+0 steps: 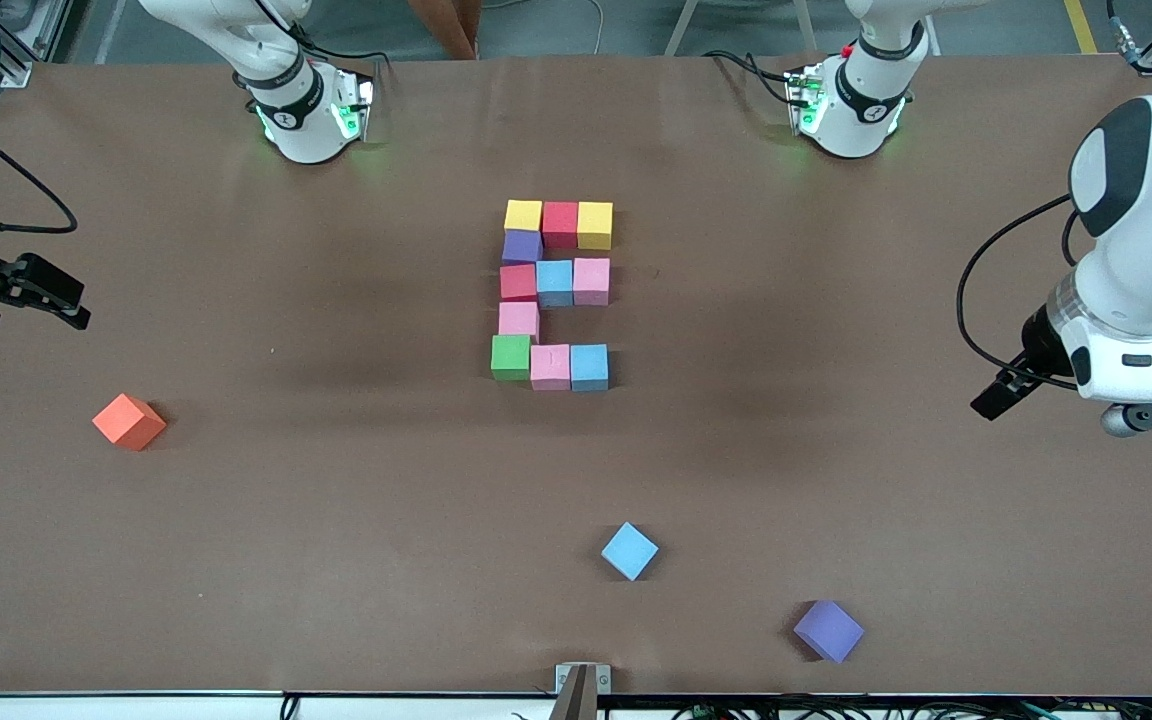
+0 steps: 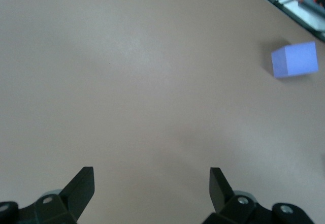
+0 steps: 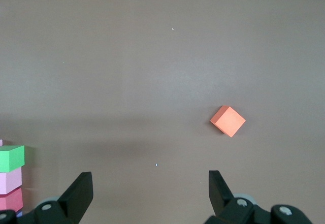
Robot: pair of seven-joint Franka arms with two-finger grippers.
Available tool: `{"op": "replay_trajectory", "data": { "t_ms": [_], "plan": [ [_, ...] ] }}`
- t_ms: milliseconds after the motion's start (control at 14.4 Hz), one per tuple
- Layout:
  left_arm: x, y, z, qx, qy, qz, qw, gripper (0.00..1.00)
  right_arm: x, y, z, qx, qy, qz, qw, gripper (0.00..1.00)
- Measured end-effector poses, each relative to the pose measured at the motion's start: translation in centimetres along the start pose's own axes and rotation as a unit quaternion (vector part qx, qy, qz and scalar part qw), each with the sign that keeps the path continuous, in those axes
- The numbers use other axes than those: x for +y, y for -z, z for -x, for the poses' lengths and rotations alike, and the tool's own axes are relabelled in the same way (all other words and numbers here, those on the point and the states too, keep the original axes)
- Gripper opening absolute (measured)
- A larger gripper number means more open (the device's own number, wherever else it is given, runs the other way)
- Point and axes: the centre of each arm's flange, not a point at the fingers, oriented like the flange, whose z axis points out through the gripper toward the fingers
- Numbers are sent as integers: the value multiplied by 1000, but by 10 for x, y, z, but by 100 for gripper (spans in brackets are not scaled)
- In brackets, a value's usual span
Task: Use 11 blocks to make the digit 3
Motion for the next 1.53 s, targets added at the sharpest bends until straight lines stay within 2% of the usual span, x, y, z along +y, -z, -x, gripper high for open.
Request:
{"op": "replay_trajectory", "data": {
  "t_ms": [347,556,903,1320,1528],
  "plan": [
    [-33,42,-8,-51,-103,-15,993,100,0,0,0,0,0,0,1000,100],
    [-63,70,-9,-76,-148,-6,986,100,0,0,0,1,0,0,1000,100],
    [-98,114,0,-76,-169,20,982,100,0,1,0,1,0,0,1000,100],
    [-64,120,27,-73,-244,24,967,100,0,0,0,1,0,0,1000,100],
    [-61,129,29,-64,-247,28,966,100,0,0,0,0,0,0,1000,100]
  ]
}}
